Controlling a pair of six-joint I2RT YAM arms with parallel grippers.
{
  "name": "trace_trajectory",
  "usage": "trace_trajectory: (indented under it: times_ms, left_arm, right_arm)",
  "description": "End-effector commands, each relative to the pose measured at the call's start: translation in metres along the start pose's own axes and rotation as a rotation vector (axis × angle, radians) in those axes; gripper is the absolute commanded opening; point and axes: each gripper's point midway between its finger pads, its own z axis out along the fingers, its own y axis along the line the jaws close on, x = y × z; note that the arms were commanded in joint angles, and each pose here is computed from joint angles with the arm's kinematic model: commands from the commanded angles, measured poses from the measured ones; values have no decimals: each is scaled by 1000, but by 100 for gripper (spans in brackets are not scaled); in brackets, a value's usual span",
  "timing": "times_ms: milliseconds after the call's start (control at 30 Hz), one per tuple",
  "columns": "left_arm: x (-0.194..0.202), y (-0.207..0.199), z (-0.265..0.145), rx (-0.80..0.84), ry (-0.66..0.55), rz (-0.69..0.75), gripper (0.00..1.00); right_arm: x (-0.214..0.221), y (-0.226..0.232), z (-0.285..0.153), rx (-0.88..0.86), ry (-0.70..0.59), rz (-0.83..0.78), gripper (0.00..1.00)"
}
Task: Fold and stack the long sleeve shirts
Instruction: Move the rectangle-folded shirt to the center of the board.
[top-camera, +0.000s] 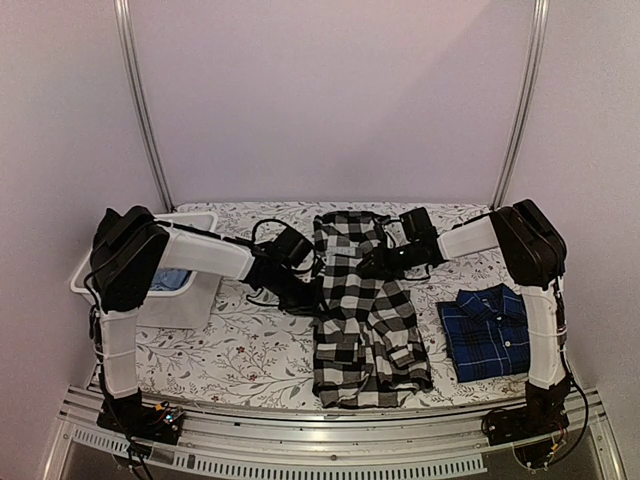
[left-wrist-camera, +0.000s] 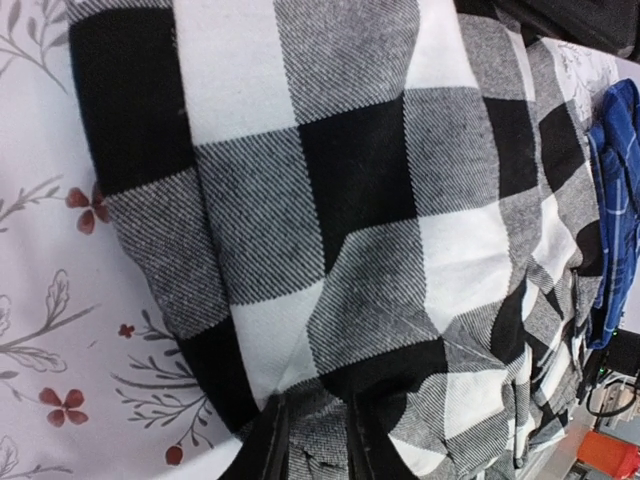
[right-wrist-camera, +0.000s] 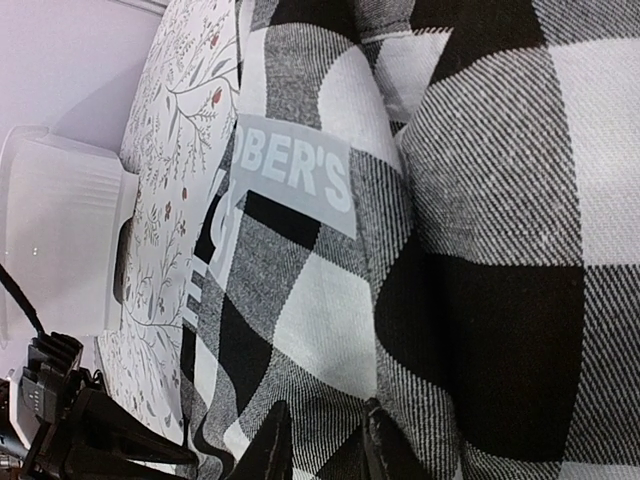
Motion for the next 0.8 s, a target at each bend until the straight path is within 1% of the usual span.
trace_trajectory:
  times_ms: [0, 167, 233, 300, 533, 633, 767]
  left_arm:
    - [-14, -29, -22, 28, -27, 58, 21]
    - [-23, -69, -32, 82, -56, 115, 23]
    - [-21, -84, -27, 123, -47, 136, 23]
    - [-19, -91, -19, 141, -31, 145, 23]
    - [-7, -80, 14, 161, 28, 119, 22]
    - [1, -68, 25, 156, 57, 94, 22]
    - [11, -45, 37, 128, 100, 45, 22]
  right_arm:
    - [-4, -44, -5, 107, 9, 57, 24]
    - [-8, -44, -4, 108, 18, 47, 24]
    - [-10, -39, -6, 100, 14, 41, 25]
    - [-17, -31, -11, 90, 0, 30, 26]
    - [-46, 9, -47, 88, -69, -53, 32]
    - [-47, 23, -64, 83, -89, -82, 33]
    - [-37, 27, -83, 112, -107, -98, 35]
